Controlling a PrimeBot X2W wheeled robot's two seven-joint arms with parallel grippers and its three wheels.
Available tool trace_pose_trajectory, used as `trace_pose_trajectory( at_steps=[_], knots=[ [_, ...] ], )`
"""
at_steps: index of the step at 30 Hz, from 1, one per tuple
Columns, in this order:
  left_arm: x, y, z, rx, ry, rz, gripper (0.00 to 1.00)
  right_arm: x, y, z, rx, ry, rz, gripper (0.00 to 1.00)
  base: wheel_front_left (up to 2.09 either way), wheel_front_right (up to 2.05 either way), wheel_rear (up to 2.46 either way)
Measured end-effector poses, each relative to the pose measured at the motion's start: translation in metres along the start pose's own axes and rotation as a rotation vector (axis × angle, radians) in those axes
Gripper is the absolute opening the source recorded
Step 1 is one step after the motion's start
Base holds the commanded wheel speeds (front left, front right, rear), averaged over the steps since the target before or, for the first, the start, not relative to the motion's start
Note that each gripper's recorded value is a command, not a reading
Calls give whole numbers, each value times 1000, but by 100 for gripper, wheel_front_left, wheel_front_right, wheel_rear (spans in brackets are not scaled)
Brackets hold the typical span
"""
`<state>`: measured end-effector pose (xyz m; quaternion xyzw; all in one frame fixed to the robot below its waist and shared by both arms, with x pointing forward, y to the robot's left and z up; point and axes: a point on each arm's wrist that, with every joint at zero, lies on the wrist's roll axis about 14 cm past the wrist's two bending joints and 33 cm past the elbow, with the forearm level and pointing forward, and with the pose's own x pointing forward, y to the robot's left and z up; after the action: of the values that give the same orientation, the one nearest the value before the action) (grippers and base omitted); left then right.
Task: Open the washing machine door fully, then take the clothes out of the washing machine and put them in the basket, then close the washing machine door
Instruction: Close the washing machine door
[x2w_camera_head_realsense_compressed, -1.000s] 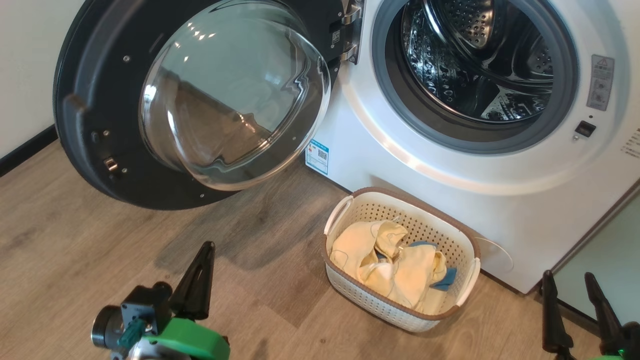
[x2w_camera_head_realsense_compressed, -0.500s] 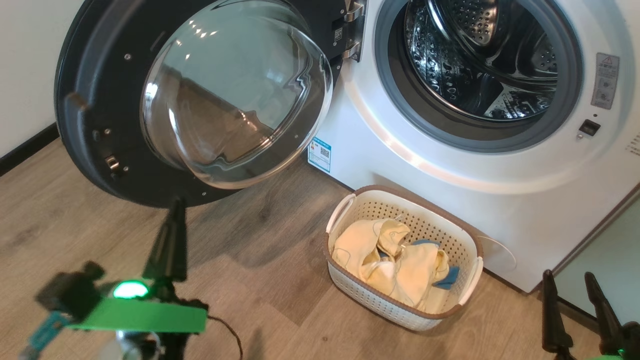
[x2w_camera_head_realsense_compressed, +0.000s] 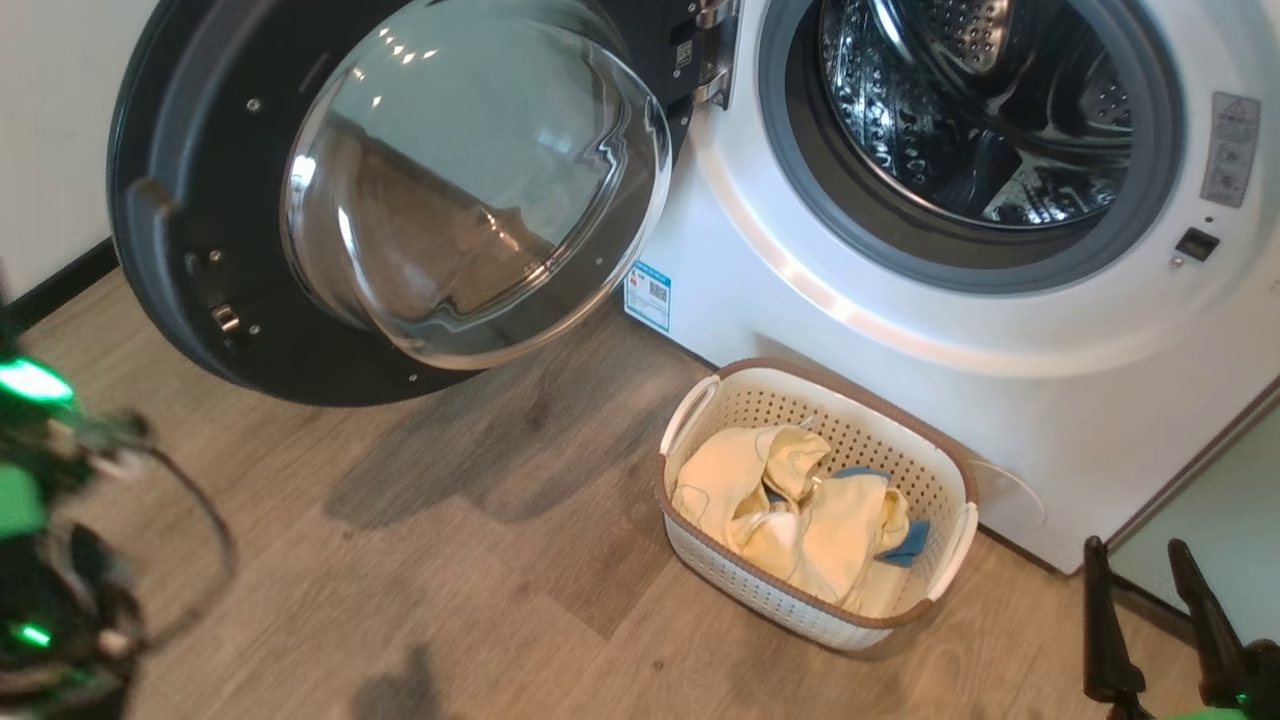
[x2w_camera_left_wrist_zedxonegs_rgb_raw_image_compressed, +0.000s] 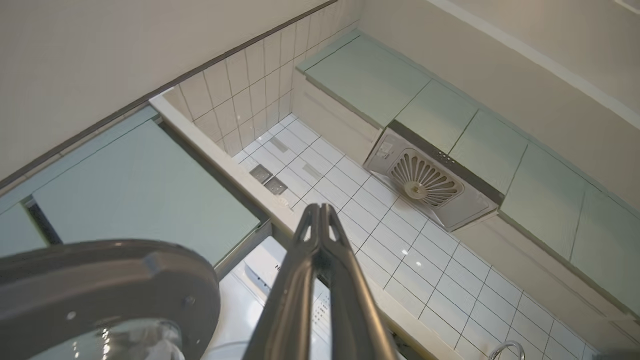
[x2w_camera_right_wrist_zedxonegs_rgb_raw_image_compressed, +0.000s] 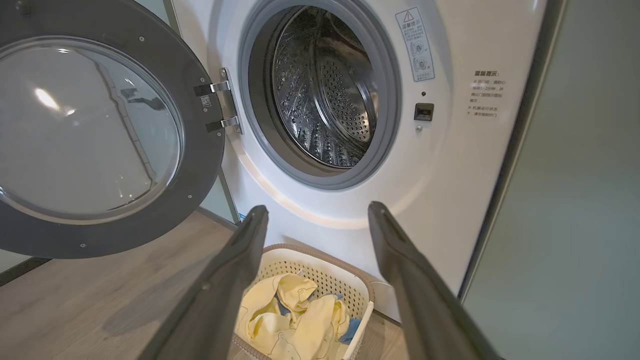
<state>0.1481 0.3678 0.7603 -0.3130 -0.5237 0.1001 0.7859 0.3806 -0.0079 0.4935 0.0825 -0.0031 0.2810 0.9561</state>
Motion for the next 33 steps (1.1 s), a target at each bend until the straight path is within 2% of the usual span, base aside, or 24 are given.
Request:
trace_pose_trajectory(
  at_steps=[4, 9, 17, 20, 22, 28, 33],
  knots=[
    [31, -8, 20, 33, -32, -73, 0, 2, 0, -4, -3, 10, 3, 100, 0, 0, 0],
    [61, 9, 32, 14, -42, -39, 0, 4, 0, -6, 1, 12, 5, 100, 0, 0, 0],
    [103, 83, 51, -58, -6, 190, 0, 7, -3, -5, -4, 7, 1, 100, 0, 0, 0],
    [107, 111, 56, -40, 15, 278, 0, 7, -7, -4, -5, 3, -11, 100, 0, 0, 0],
    [102, 144, 56, -50, 23, 398, 0, 8, -9, -4, -4, 2, -16, 100, 0, 0, 0],
    [82, 200, 45, -65, 43, 624, 0, 7, -11, -6, -11, 6, -18, 100, 0, 0, 0],
    [69, 225, 45, -93, 17, 723, 0, 6, -17, -9, -23, 15, -34, 100, 0, 0, 0]
  ],
)
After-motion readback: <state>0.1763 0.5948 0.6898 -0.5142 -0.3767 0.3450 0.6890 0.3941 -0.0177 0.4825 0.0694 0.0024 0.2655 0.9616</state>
